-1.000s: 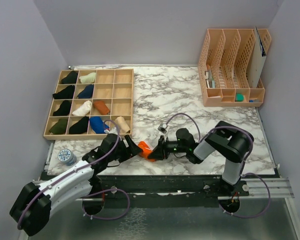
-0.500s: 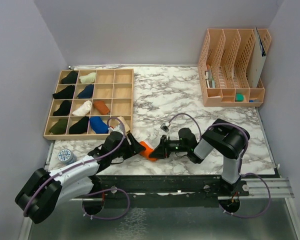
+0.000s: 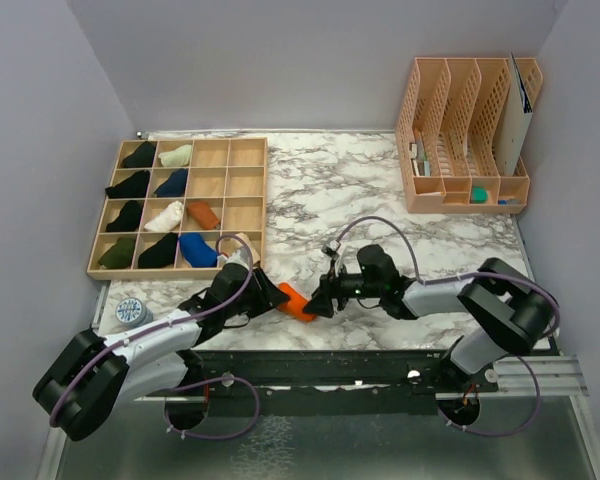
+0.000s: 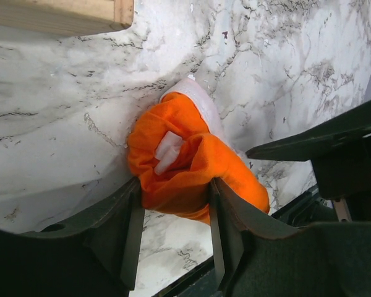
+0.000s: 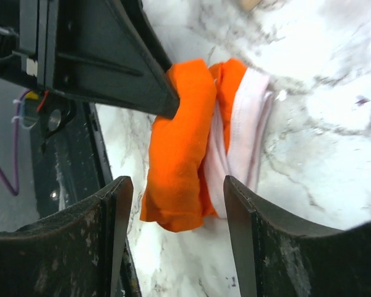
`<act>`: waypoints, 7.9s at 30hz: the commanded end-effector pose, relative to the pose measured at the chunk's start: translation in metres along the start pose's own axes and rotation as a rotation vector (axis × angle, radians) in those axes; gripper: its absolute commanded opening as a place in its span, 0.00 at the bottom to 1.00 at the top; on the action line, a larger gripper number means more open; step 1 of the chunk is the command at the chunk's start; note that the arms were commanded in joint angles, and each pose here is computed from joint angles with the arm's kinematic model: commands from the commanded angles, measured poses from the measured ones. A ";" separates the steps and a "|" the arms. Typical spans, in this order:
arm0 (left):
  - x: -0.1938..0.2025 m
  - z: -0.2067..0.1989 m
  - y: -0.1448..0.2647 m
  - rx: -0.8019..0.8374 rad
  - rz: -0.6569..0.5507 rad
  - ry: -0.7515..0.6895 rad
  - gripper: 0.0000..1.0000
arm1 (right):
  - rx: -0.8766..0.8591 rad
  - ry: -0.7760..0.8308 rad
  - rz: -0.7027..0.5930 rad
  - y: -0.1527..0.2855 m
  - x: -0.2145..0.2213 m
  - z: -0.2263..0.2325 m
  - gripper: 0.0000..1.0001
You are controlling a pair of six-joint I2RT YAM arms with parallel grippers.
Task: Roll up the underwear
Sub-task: Roll the underwear to the center of the board, then pick up the underwear from the center of the board, then place the underwear in the storage box.
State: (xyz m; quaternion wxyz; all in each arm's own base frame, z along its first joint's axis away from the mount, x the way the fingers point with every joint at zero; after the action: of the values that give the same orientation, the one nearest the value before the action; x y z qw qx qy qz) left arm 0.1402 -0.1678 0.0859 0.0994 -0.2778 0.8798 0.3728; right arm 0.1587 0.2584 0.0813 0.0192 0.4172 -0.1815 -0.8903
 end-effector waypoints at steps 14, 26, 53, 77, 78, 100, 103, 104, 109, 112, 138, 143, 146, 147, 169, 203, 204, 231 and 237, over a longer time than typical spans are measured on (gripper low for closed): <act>0.003 0.013 -0.001 -0.235 0.109 -0.038 0.47 | 0.345 0.832 0.015 0.009 -0.026 0.051 0.62; 0.004 0.011 -0.004 -0.245 0.146 -0.026 0.47 | 0.389 0.966 0.144 -0.029 0.004 0.033 0.59; -0.008 -0.023 0.024 0.090 0.028 0.084 0.80 | 0.107 0.240 0.193 -0.016 0.056 0.012 0.27; 0.008 -0.024 -0.026 0.023 0.038 0.069 0.74 | -0.064 -0.201 -0.033 0.002 0.051 -0.017 0.27; 0.009 -0.024 -0.027 0.023 0.038 0.069 0.74 | -0.080 -0.220 -0.048 0.003 0.051 -0.018 0.27; 0.029 -0.007 -0.052 -0.104 0.062 0.083 0.53 | -0.094 -0.452 -0.137 0.008 0.065 -0.025 0.31; 0.031 -0.006 -0.057 -0.112 0.079 0.053 0.44 | -0.094 -0.447 -0.139 0.009 0.065 -0.024 0.37; 0.032 -0.006 -0.058 -0.114 0.088 0.044 0.39 | -0.097 -0.440 -0.143 0.010 0.063 -0.024 0.39; 0.029 -0.011 -0.061 -0.103 0.091 0.001 0.18 | -0.102 -0.380 -0.168 0.018 0.057 -0.015 0.56; 0.023 -0.021 -0.058 -0.081 0.083 -0.033 0.08 | -0.103 -0.337 -0.174 0.025 0.051 -0.008 0.60; -0.150 -0.100 0.021 0.066 -0.203 -0.089 0.00 | 0.461 -0.069 -0.319 0.093 -0.028 0.009 0.68; -0.201 -0.074 0.015 0.037 -0.259 -0.008 0.00 | 0.396 -0.088 -0.274 0.087 -0.030 0.014 0.68; -0.224 -0.054 0.005 0.019 -0.295 0.036 0.00 | 0.378 -0.094 -0.247 0.085 -0.031 0.017 0.68; -0.230 -0.048 0.000 0.013 -0.297 0.046 0.00 | 0.373 -0.094 -0.242 0.085 -0.031 0.017 0.68; -0.267 0.021 -0.070 -0.060 -0.307 0.141 0.00 | 0.362 -0.158 -0.176 0.092 0.007 0.015 0.68; -0.221 0.071 -0.067 -0.270 -0.340 0.355 0.00 | 0.346 -0.145 -0.144 0.083 -0.002 0.013 0.68; -0.221 0.071 -0.069 -0.286 -0.324 0.342 0.00 | 0.345 -0.147 -0.141 0.082 -0.002 0.012 0.68; -0.230 0.072 -0.082 -0.468 -0.183 0.283 0.44 | 0.349 -0.155 -0.153 0.084 0.001 0.013 0.68; -0.238 0.059 -0.072 -0.449 -0.216 0.279 0.61 | 0.349 -0.148 -0.151 0.084 -0.002 0.013 0.68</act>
State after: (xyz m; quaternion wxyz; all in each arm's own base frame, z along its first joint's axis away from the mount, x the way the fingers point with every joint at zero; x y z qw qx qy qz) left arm 0.3956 -0.0862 0.1074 0.0086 -0.4358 0.7846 0.4410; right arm 0.1388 0.1815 0.1122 -0.1365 0.3499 -0.3125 -0.8725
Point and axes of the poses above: each gripper's point midway between its finger pads, its own y axis back along the fingers, its own z axis along the line the jaws close on, x = y × z, the point moved 8 cm from there along y, back along the fingers, and after that the axes turned 2 degrees about -y, right-handed, at the moved point
